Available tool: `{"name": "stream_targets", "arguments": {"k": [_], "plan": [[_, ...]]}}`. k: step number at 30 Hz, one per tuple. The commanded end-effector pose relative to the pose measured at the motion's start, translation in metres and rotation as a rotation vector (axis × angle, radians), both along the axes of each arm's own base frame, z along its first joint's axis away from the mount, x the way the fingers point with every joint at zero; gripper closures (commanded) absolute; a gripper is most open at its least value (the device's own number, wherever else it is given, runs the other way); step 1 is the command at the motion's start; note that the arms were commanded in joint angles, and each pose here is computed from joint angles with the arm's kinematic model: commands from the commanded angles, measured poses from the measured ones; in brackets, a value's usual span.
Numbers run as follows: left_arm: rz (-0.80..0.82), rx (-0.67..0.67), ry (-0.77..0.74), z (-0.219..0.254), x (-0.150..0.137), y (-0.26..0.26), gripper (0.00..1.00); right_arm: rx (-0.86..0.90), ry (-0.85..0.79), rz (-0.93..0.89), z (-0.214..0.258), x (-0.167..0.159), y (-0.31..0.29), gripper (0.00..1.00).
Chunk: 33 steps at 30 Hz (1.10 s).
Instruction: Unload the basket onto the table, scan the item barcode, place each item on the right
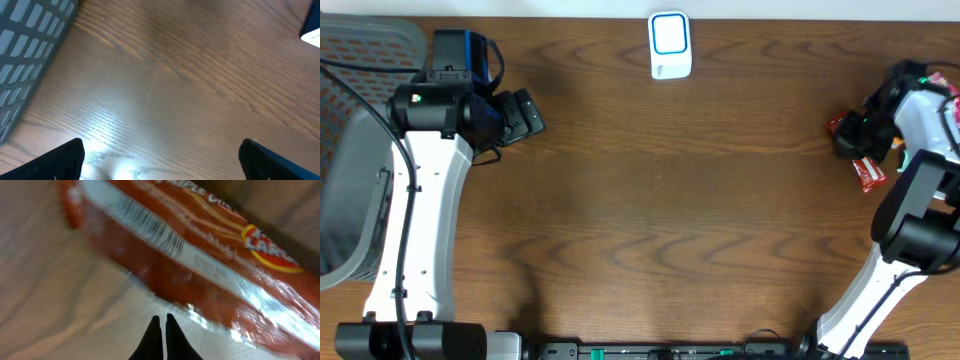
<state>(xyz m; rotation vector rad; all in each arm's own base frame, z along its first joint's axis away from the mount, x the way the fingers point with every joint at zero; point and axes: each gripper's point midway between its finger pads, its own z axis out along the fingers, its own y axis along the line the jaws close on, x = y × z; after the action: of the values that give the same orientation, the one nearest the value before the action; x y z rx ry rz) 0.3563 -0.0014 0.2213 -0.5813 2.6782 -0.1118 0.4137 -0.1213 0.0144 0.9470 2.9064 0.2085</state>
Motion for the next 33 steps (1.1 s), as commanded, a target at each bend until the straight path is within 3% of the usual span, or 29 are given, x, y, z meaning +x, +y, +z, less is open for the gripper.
{"name": "stream_targets", "arguments": {"k": [1, 9, 21, 27, 33], "plan": [[0.010, 0.007, -0.017, 0.006, -0.001, 0.002, 0.02, -0.038, -0.002, -0.053, -0.010, -0.004, -0.007, 0.98], [0.010, 0.007, -0.017, 0.006, -0.001, 0.002, 0.02, -0.228, -0.019, -0.095, -0.014, -0.001, -0.049, 0.97], [0.010, 0.007, -0.017, 0.006, -0.001, 0.002, 0.02, -0.214, -0.075, -0.042, -0.012, 0.011, -0.047, 0.99], [0.010, 0.007, -0.017, 0.006, -0.001, 0.002, 0.02, -0.247, 0.031, -0.083, -0.014, -0.014, -0.053, 0.95], [0.010, 0.007, -0.017, 0.006, -0.001, 0.002, 0.02, -0.410, 0.169, -0.194, -0.009, -0.046, -0.078, 0.99]]}}
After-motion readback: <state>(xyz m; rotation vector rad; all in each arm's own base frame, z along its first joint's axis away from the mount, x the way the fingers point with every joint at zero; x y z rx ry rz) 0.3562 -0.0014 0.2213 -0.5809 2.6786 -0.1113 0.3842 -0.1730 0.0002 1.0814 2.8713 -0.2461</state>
